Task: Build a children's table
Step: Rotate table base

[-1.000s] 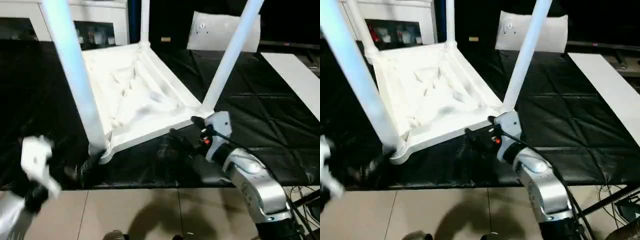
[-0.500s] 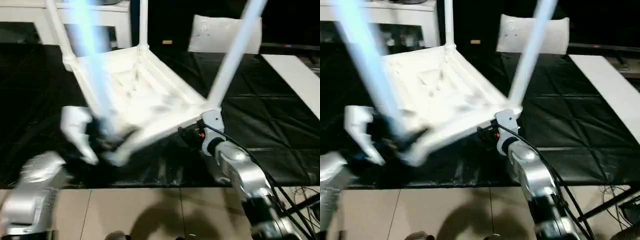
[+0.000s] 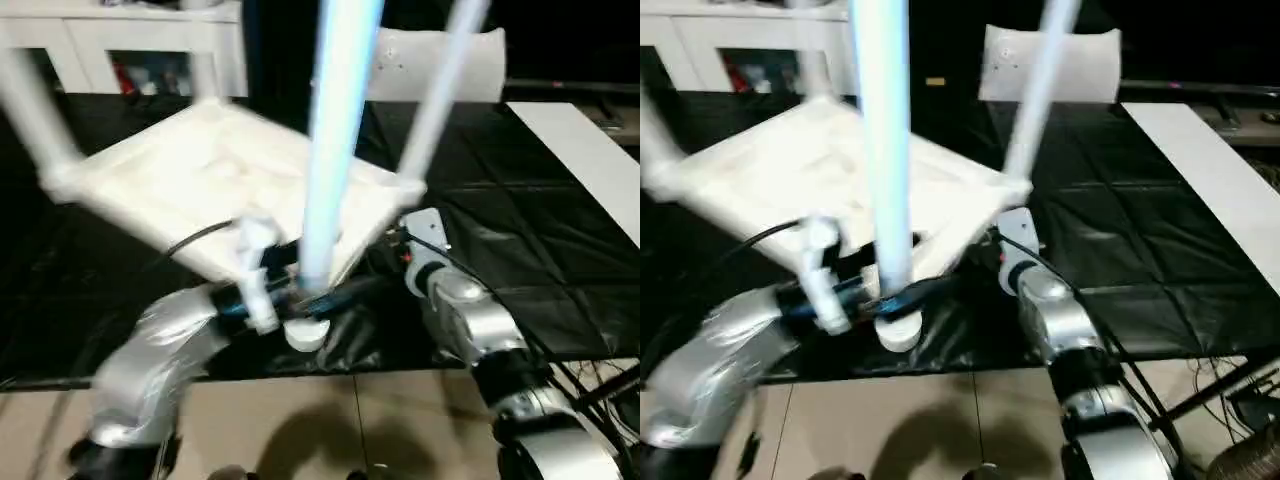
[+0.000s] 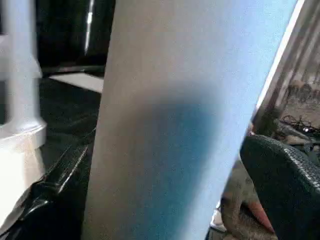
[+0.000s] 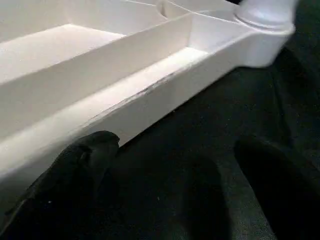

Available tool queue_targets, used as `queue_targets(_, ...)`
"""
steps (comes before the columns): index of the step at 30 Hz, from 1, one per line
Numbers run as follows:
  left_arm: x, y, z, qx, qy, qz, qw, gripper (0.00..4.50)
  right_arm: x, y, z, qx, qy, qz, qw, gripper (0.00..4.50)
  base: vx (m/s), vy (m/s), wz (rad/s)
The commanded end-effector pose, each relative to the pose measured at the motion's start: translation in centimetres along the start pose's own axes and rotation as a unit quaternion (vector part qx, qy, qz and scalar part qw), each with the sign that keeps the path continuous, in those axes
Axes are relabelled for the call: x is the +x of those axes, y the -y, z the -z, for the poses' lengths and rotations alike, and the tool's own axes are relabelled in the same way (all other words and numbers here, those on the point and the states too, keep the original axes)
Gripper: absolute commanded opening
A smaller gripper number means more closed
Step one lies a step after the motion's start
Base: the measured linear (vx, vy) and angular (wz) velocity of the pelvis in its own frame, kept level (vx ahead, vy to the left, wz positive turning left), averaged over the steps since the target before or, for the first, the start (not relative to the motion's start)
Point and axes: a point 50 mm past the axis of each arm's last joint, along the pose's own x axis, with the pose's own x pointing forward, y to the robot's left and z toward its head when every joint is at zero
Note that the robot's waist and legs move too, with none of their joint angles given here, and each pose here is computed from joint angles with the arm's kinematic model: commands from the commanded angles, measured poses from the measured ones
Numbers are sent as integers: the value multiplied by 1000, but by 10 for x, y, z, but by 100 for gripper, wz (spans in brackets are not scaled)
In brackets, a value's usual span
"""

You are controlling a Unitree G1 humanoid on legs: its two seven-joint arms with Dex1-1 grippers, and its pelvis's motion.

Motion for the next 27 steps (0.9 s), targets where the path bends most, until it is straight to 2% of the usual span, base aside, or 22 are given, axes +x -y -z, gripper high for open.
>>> queue_targets(1,17,10,-1,11,4,39,999,447,8,-22,-18,2,38,-48,998,450,0,0,0)
queue_targets(5,25,-1,-1,40,-2,18,999,447,11,-22,-19,6,40,-37,999,450,0,0,0)
queue_targets(6,32,-13,-3,61,-3,3,998,447,12,-20,-18,16,44,-24,999,450,0,0,0)
queue_targets(8,32,-14,-3,64,-4,2,998,447,12,-19,-18,16,44,-23,999,450,0,0,0)
queue_targets(10,33,-21,-5,82,-14,4,997,447,11,-13,-16,12,48,-14,999,450,0,0,0)
queue_targets(12,18,-32,-2,96,-55,18,994,447,4,0,-17,3,60,-5,998,450,0,0,0)
queue_targets(13,16,-33,-2,98,-61,20,993,447,4,1,-17,1,62,-5,998,450,0,0,0)
queue_targets(15,-9,-43,2,101,-118,53,986,447,-7,14,-19,-6,79,-10,997,450,0,0,0)
queue_targets(19,-29,-57,7,115,-183,72,974,447,-18,23,-19,-22,96,-33,995,450,0,0,0)
queue_targets(20,-42,-69,11,142,-232,75,959,419,-28,27,-19,-36,106,-59,992,450,0,0,0)
queue_targets(22,-52,-85,13,173,-282,68,941,412,-42,29,-19,-56,115,-104,986,450,0,0,0)
queue_targets(23,-52,-86,13,176,-288,67,939,412,-44,29,-19,-59,115,-110,985,450,0,0,0)
queue_targets(24,-55,-95,16,200,-326,66,922,406,-55,29,-16,-80,109,-142,981,450,0,0,0)
queue_targets(27,-53,-102,16,225,-349,66,907,368,-71,26,-13,-96,99,-189,972,450,0,0,0)
